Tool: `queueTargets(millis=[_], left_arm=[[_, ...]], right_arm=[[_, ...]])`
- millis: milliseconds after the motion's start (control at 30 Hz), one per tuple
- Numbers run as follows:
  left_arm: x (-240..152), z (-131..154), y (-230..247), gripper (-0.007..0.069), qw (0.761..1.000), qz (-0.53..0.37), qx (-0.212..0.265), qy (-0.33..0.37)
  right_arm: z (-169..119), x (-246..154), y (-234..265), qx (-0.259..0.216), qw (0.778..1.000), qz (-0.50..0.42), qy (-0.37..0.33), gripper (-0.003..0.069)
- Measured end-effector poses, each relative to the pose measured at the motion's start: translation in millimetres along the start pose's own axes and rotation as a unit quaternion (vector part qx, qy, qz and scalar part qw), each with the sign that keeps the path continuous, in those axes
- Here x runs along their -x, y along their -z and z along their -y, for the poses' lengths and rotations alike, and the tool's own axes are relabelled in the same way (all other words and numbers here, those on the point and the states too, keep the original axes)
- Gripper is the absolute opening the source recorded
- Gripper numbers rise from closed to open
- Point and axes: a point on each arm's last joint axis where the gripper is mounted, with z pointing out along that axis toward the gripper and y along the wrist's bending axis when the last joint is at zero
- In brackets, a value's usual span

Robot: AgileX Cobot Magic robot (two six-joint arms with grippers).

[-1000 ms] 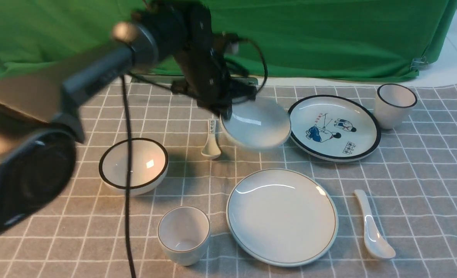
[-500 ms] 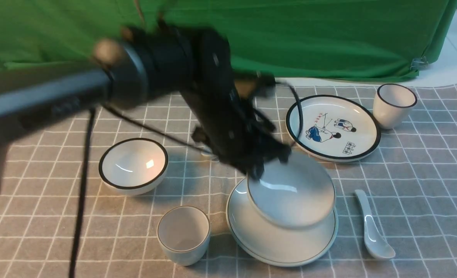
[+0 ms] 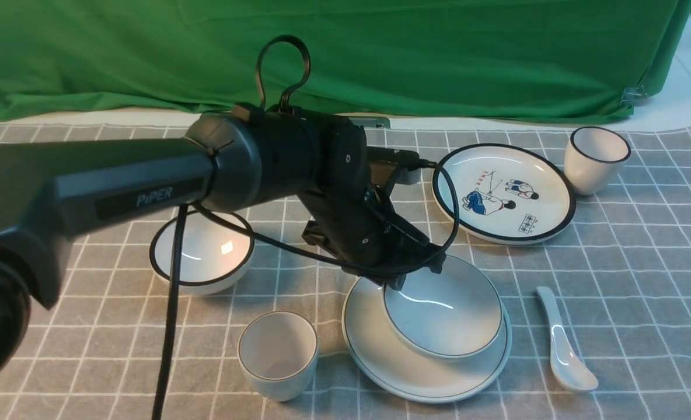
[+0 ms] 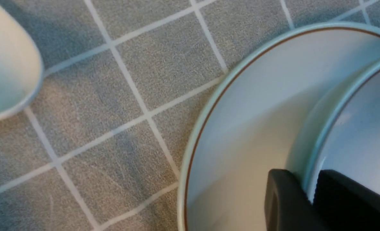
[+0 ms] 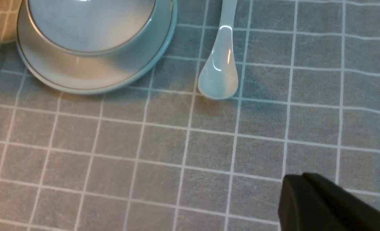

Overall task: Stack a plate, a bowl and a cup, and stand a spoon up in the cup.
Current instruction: Use the left arm to put the blue rice bowl into the blue large plate in the middle, then use the left arm to grab a blue teacup

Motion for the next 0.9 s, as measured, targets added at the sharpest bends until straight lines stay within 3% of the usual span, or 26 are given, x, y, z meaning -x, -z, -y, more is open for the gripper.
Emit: queueTargets(millis=[133,267,367,467,567,700,900], left_arm=[[-1.0,-3.7,7.4,0.0244,0.999,-0.016,0.027,-0.007],[-1.0,-7.7,35.5,0.0266,0.996,-0.031,0.078,-0.025],[-7.0,-8.8,90.4,0.0230,0.992,-0.029,0.116,-0.038],[-19.8,-11.3,142.2,0.0154,0.993,0.022,0.115,-0.007],[-40.3,-20.8,160.8,0.0087,0.993,0.029,0.111,0.022],[-67.1,-31.9,145.7,0.0069,0.994,-0.013,0.104,0.041],[-80.4,-39.9,107.1,0.0218,0.992,-0.056,0.104,0.050]], right_arm=[[0.1,-0.5,-0.5,0.000,1.000,-0.001,0.000,0.0022],[0.1,-0.5,-0.5,0.000,1.000,-0.001,0.000,0.0022],[0.1,-0.1,-0.5,0.000,1.000,0.001,0.000,0.0022],[0.0,0.4,-0.5,0.000,1.000,0.004,0.000,0.0022],[-0.1,0.6,-0.5,0.001,1.000,0.005,0.000,0.0022],[-0.8,0.9,-0.5,0.005,1.000,0.006,-0.003,0.0022],[-1.1,1.5,-0.6,0.006,1.000,0.010,-0.004,0.0022]])
